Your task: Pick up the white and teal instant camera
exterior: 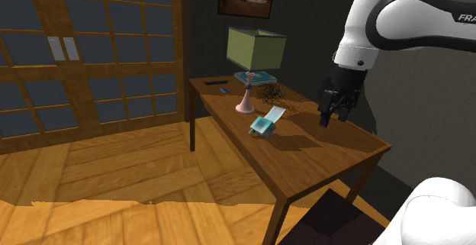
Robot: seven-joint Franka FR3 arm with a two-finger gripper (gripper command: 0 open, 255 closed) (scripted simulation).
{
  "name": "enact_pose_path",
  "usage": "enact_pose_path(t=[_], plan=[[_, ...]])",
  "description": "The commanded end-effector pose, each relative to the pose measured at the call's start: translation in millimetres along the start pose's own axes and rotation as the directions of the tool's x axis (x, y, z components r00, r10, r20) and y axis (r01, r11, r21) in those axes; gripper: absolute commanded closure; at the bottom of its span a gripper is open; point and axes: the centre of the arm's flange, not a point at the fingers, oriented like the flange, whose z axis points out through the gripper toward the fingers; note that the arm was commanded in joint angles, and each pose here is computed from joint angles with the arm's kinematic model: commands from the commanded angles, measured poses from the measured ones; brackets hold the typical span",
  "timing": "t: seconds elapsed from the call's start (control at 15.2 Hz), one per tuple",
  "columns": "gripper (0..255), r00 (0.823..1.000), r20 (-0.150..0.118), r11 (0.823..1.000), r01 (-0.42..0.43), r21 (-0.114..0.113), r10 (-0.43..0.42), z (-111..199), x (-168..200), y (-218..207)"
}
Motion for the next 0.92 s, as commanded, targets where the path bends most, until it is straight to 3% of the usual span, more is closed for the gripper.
enact_pose_path(t=[0.0, 0.4, 0.59, 0.86], plan=[[0, 1.0, 0.0, 1.0, 0.0, 0.0, 0.0, 0.0, 0.0, 0.0], [0, 0.996, -0.031, 0.98, -0.077, 0.185, 0.084, 35.5, 63.3, 44.1], [0, 0.991, -0.04, 0.955, -0.112, 0.276, 0.128, 55.3, 94.1, 65.5], [0, 0.981, -0.046, 0.906, -0.153, 0.395, 0.186, 83.9, 134.6, 92.9]])
